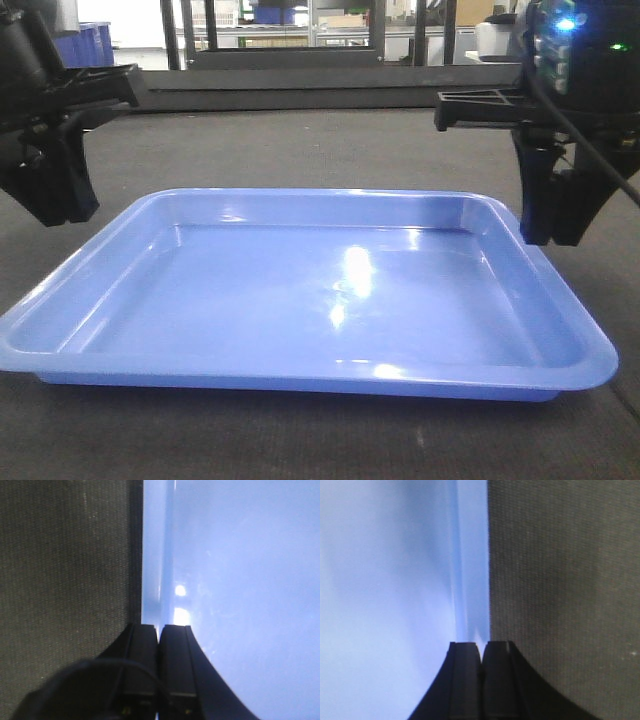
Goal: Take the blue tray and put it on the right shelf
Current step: 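Position left and right grippers open over opposite tray rims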
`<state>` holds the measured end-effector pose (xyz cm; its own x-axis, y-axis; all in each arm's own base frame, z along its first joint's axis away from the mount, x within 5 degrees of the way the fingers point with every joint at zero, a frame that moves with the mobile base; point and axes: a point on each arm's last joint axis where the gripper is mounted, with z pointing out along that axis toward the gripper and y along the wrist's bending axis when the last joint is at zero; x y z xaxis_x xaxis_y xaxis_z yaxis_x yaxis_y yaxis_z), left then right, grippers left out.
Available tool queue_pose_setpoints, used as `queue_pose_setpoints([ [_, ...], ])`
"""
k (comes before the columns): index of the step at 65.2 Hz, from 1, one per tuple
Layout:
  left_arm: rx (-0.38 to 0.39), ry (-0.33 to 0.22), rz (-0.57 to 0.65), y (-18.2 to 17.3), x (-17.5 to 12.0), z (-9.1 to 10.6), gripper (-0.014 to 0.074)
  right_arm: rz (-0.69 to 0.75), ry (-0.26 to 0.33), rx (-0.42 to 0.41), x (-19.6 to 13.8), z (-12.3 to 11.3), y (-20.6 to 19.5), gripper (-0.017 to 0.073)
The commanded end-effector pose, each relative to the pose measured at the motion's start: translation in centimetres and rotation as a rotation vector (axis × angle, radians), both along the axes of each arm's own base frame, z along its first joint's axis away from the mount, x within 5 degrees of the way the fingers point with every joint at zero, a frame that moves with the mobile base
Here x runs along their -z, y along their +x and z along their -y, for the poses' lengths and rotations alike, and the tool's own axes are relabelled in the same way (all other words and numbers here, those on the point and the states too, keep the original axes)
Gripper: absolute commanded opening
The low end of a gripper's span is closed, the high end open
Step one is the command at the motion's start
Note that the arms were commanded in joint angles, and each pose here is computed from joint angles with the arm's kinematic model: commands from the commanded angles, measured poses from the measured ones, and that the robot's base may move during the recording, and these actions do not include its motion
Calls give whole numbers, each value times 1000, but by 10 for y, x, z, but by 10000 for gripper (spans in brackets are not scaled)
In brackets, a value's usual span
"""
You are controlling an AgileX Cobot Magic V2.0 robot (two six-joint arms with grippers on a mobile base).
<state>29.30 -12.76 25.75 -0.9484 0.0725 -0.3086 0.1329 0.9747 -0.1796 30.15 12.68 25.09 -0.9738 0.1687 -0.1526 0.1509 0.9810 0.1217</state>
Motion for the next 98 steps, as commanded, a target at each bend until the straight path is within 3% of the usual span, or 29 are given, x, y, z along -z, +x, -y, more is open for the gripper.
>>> queue_pose_setpoints([
  [1,-12,-46,76,3,-19,3,-22,74,28,-1,-20,0,1,60],
  [12,1,-9,97,7,-18,2,167,96,38,2,-20,-1,4,106],
  [19,2,-5,92,6,-17,1,274,105,39,2,-20,-1,4,278],
  [25,2,-5,90,7,-17,1,288,107,39,2,-20,-1,4,437],
  [29,2,-2,79,8,-13,2,287,107,40,2,-20,-1,4,486],
  [40,2,20,6,13,5,5,287,91,37,4,-16,-2,6,488],
  [56,-5,1,58,22,11,8,287,45,37,21,6,-7,15,488],
  [68,-4,13,28,30,21,12,287,32,37,26,13,-9,17,488],
  [80,1,6,44,38,13,17,287,9,33,49,22,-8,13,488],
  [90,31,67,6,35,15,12,287,16,36,47,22,-9,13,488],
  [98,34,78,-5,34,15,11,287,20,38,47,22,-9,14,488],
])
